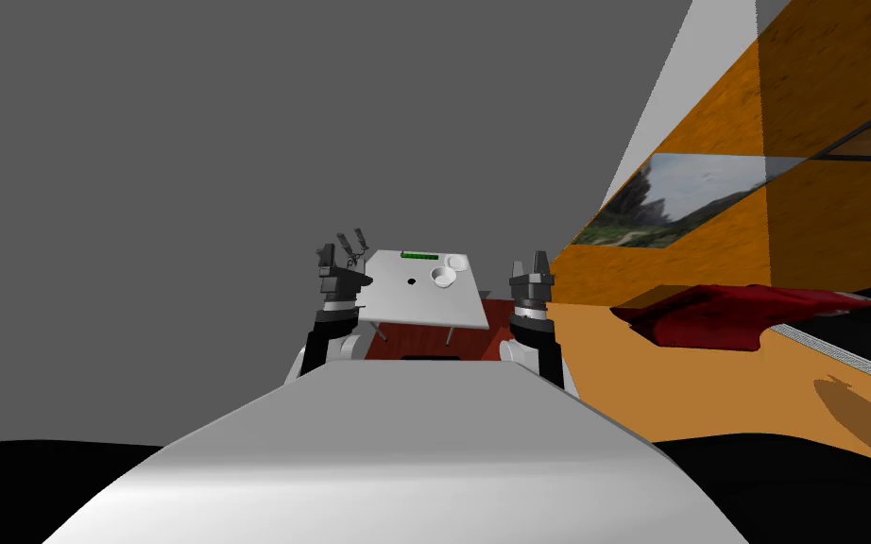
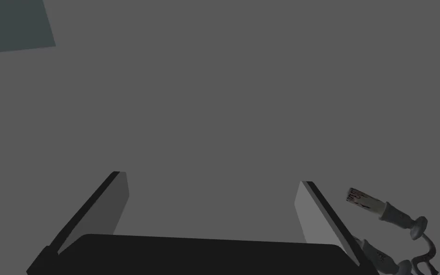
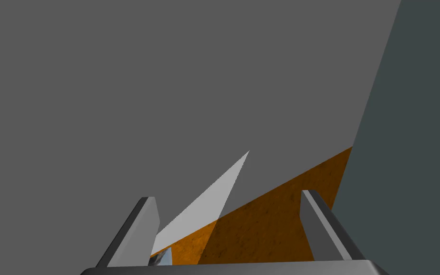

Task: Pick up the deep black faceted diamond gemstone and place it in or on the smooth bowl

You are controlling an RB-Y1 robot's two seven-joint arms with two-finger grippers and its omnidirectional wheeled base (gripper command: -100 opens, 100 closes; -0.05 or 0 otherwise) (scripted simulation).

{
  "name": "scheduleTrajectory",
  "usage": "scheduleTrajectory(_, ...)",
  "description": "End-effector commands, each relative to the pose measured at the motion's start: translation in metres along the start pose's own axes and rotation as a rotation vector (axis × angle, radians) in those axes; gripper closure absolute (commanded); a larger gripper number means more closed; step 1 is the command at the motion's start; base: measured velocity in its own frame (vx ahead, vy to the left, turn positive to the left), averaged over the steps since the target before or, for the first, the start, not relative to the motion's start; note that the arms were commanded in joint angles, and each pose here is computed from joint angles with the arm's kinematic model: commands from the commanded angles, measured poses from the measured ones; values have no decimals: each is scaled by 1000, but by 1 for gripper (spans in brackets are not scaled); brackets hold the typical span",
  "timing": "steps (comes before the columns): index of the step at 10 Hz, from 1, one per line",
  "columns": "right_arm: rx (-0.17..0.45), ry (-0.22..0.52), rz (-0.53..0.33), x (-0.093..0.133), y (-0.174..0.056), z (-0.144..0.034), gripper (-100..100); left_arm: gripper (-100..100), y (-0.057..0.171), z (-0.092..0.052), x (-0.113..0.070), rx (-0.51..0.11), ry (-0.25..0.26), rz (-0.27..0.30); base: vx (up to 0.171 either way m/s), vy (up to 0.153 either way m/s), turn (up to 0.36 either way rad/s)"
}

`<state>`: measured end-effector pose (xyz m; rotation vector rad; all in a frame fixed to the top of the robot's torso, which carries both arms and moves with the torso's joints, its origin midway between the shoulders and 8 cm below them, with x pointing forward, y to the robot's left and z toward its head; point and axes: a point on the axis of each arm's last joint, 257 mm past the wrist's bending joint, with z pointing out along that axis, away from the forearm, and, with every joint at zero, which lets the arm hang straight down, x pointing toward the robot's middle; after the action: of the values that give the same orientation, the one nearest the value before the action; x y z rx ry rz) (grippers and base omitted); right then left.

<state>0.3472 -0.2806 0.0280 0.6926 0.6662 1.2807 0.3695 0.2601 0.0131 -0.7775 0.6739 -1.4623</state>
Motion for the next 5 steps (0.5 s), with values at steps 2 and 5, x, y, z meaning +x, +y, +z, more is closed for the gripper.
scheduleTrajectory(2,0,0,0,0,0,0,0,-100,29,2,-1,-61,39,13,-20,-50,-40)
scheduleTrajectory(5,0,0,0,0,0,0,0,-100,74,6,-9,-154,70,28,-32,-87,-42)
